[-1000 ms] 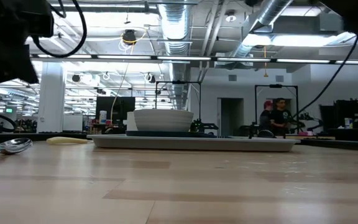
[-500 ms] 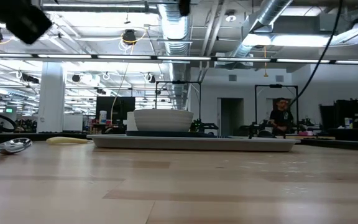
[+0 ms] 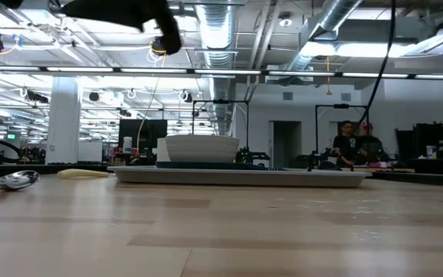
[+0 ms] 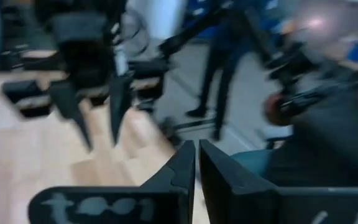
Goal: Set up tray
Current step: Put the blue spoon to the left of the orange fork on the blue napkin on the gray tray
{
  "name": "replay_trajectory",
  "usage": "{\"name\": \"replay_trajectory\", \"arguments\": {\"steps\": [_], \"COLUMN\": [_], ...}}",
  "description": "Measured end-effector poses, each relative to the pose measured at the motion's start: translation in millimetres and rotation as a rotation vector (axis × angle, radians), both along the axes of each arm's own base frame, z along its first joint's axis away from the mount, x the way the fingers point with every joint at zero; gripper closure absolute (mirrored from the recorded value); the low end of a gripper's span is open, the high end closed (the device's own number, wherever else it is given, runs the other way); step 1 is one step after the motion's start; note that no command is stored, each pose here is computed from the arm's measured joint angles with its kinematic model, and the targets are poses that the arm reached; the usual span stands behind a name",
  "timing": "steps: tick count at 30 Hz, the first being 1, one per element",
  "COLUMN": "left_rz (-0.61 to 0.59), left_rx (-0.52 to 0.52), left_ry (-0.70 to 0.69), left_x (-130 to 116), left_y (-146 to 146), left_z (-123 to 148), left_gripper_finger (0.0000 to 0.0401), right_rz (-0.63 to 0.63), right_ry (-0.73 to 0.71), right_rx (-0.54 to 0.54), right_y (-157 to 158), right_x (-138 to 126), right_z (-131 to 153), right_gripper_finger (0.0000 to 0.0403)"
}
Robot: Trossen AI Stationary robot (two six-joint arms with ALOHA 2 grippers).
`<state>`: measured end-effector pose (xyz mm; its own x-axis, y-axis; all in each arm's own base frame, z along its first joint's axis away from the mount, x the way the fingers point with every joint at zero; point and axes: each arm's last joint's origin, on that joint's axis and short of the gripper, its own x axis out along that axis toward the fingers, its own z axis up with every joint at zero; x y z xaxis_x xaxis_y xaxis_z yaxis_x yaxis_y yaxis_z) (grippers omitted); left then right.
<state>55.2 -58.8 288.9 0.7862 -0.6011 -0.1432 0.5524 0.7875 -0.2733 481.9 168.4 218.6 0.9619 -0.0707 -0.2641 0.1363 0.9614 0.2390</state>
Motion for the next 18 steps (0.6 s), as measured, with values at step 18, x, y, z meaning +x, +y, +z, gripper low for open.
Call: {"name": "replay_trajectory", "arguments": {"steps": [18], "left_rz": [-0.317], "left_rx": [-0.149], "left_ry": [-0.110], "left_x": [-33], "left_y": [27], "left_z": [6], "left_gripper_finger": [0.0392], "right_rz": [-0.035], "right_ry": [-0.126], "right_rx": [0.081], "right_y": [32], "right_x": [86], "right_z": [-54], "right_gripper_finger": [0.0293]}}
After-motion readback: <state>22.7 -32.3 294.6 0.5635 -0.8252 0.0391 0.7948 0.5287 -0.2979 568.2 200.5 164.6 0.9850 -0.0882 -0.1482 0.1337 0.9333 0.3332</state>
